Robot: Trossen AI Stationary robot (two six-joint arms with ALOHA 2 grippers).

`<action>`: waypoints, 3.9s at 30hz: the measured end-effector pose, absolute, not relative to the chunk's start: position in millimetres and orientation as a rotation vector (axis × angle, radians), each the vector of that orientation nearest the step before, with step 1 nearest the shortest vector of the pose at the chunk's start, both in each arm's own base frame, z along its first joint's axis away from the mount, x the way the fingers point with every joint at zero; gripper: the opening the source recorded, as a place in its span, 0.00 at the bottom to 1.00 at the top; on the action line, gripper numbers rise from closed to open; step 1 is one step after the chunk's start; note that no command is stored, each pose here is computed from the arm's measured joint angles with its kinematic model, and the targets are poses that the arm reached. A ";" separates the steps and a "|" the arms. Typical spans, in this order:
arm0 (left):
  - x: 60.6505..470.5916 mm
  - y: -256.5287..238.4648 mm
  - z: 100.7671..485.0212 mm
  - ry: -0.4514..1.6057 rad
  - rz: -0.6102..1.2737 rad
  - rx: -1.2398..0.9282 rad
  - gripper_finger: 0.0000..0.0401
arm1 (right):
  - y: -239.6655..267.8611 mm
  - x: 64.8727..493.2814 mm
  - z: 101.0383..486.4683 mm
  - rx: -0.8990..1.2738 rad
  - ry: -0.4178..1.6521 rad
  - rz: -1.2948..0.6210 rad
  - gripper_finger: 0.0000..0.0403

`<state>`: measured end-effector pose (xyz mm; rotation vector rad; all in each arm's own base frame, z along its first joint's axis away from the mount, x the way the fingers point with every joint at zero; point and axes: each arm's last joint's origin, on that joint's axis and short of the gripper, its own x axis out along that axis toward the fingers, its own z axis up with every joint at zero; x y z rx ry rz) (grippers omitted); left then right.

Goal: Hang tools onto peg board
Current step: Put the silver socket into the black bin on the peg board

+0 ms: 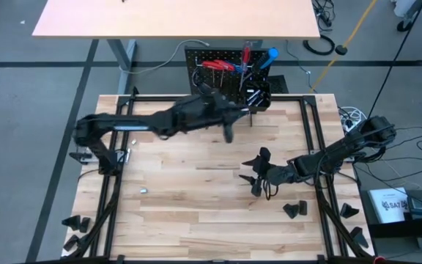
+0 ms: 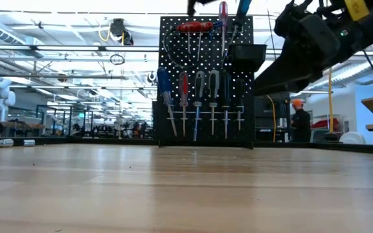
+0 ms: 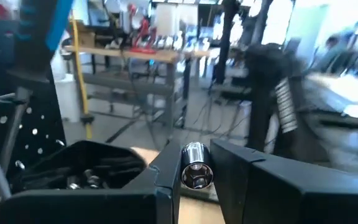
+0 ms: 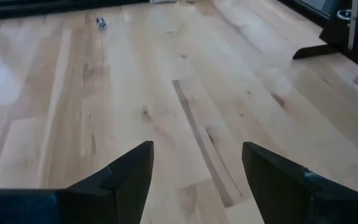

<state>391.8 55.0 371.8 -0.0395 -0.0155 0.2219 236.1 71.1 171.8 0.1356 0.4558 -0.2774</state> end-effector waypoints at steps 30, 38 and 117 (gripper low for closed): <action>461.1 131.6 346.2 0.245 0.394 0.075 0.39 | 71.5 234.6 168.8 0.120 0.495 -0.257 0.59; 405.9 89.0 399.3 0.418 0.298 0.205 0.39 | 71.4 234.5 168.6 0.142 0.494 -0.263 0.59; 126.0 -101.7 132.8 1.410 0.114 -0.142 0.25 | 71.2 249.2 147.4 0.123 0.479 -0.332 0.59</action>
